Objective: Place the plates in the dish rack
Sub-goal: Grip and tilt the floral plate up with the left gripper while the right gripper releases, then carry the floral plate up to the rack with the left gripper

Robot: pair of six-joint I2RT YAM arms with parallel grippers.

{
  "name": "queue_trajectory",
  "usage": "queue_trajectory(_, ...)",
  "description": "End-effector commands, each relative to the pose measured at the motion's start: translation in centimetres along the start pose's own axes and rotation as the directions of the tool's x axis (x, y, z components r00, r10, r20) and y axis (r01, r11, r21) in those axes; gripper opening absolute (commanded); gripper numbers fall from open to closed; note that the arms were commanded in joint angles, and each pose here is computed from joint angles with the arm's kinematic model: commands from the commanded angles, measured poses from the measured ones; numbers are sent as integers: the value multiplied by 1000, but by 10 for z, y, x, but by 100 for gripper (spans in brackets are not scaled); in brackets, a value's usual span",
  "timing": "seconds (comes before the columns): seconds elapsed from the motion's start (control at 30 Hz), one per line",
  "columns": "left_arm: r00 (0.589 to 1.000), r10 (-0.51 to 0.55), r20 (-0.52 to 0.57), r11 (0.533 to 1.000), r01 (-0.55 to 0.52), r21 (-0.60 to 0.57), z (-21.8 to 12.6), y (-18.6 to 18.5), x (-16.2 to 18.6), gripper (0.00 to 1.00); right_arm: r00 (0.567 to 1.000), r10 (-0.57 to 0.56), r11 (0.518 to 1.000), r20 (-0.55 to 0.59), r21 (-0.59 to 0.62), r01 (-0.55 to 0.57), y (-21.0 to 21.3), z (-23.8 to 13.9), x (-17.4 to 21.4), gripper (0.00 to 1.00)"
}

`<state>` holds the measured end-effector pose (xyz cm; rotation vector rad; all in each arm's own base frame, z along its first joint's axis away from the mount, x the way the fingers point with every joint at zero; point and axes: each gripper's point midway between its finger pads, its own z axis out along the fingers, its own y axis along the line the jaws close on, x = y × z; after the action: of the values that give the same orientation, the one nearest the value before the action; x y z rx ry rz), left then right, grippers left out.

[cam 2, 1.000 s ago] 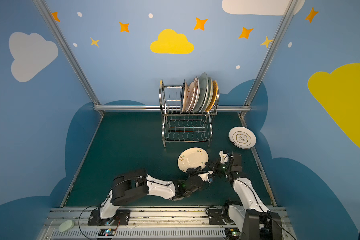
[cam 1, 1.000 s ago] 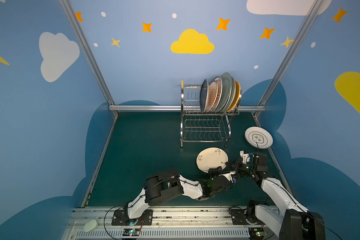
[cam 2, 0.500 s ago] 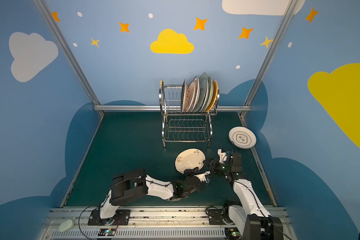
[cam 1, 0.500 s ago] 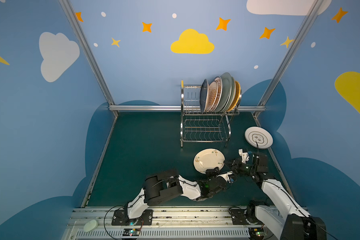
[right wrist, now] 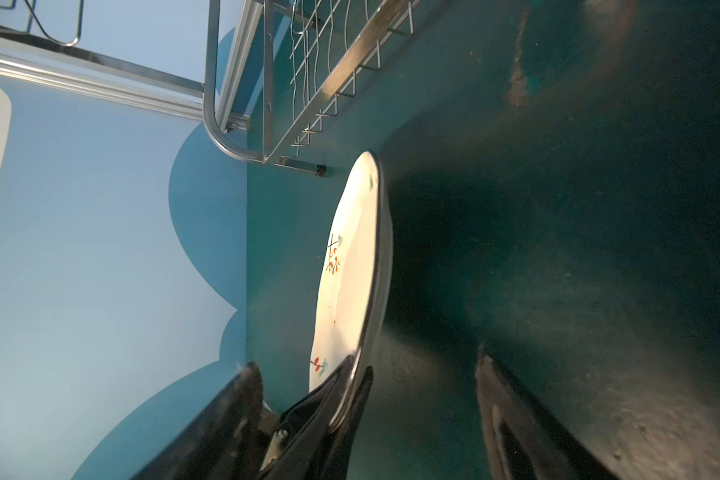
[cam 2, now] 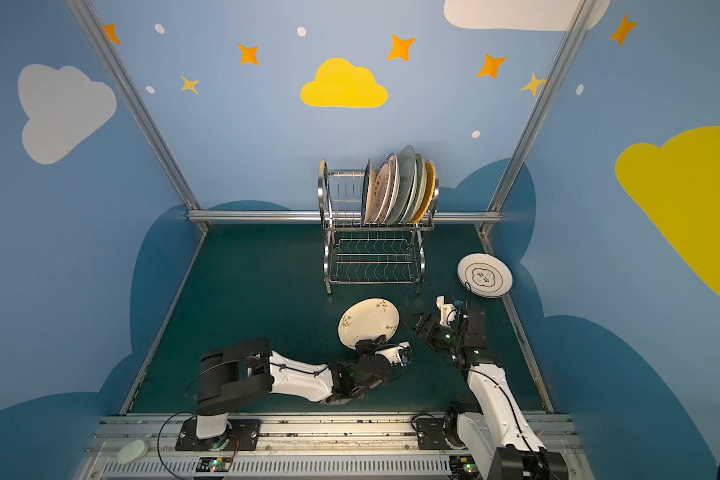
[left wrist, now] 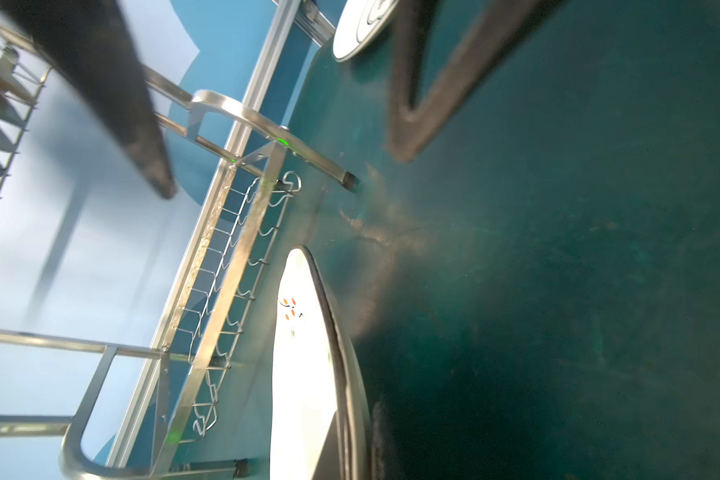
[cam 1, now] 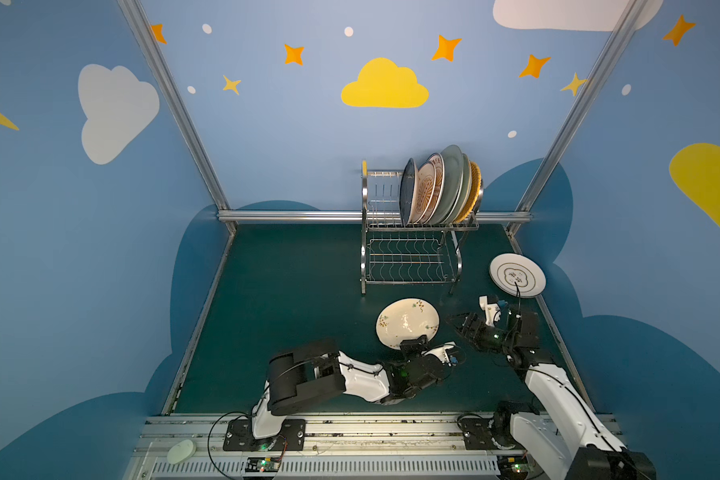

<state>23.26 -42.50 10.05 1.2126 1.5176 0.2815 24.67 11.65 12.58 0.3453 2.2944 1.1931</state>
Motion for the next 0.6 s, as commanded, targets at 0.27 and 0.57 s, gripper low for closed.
queue_trajectory(0.27, 932, -351, 87, 933, 356, -55, -76, 110, -37, 4, 991, -108, 993, 81, -30, 111, 13, -11, -2, 89)
queue_trajectory(0.57, 716, -658, 234, 746, 663, 67, -156, 214, -75, 4, 982, -171, 978, 78, -106, 179, 28, -7, 4, 89)
